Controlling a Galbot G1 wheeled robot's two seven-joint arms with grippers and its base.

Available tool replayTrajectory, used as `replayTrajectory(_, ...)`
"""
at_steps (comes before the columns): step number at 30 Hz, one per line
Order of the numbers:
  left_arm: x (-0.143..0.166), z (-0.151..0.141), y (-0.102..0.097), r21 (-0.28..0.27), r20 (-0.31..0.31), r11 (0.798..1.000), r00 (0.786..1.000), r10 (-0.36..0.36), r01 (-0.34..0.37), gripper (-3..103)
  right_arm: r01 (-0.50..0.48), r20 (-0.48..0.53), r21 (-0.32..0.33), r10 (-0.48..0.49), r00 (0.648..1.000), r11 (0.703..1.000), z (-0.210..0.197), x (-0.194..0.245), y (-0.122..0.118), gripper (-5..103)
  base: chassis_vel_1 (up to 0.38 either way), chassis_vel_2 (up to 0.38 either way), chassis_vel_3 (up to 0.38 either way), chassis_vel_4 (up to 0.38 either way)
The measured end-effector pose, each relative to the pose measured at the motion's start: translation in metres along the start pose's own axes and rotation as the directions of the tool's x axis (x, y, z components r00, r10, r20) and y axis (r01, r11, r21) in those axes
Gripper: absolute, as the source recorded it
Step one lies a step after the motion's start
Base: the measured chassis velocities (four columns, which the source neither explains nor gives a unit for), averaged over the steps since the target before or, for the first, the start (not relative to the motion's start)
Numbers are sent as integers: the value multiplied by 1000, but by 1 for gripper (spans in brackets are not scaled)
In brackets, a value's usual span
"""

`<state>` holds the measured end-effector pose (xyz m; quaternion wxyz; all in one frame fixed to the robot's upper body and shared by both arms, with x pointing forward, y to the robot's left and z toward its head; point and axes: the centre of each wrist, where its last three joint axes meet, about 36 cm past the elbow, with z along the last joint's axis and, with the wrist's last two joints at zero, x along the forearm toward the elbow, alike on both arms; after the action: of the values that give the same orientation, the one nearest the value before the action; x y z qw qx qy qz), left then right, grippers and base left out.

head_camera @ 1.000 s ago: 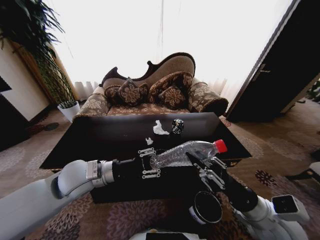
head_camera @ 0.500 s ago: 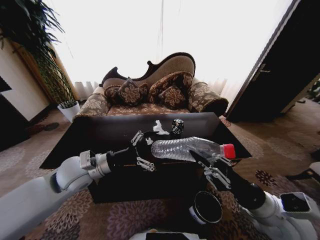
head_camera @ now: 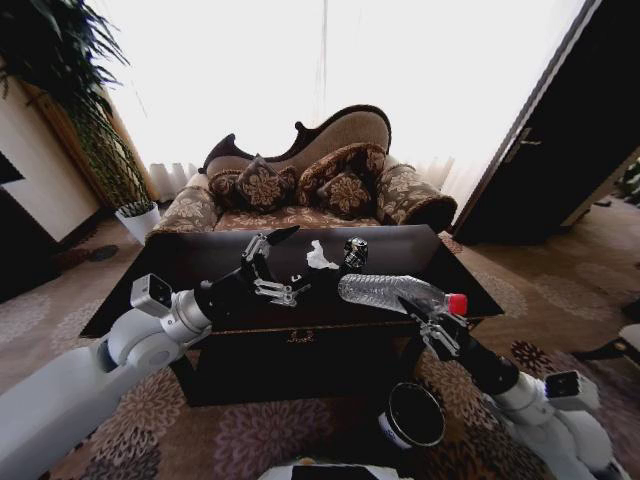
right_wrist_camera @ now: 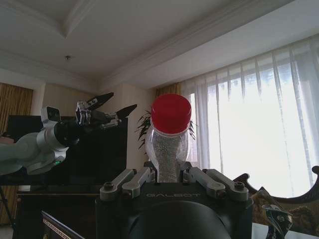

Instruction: Move to the front of the table and place the trash on the table into the trash bin.

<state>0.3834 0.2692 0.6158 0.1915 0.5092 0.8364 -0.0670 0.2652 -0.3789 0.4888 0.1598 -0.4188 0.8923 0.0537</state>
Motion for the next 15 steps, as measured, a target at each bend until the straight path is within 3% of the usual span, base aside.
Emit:
replayTrajectory(2, 1, -1, 10, -7, 8, 998, 998, -67, 67, 100, 24, -19, 10, -24, 1000, 1000, -3, 6, -1, 19, 0, 0, 0, 0)
replayTrajectory(8, 9, 3, 25, -19, 8, 988, 988, -152, 153, 100, 104, -89, 66, -98, 991, 992, -17, 19, -7, 19, 0, 0, 0, 0)
replayTrajectory(11, 11, 3, 30, -29, 15, 983, 983, -183, 184, 100, 180, -191, 146, -151, 970, 973, -30, 36, -21, 19, 0, 0, 0, 0)
replayTrajectory(15, 13, -4, 34, -47, 30, 975, 976, -216, 217, 100, 250, -310, 168, -189, 932, 954, -31, 55, -34, 19, 0, 0, 0, 0)
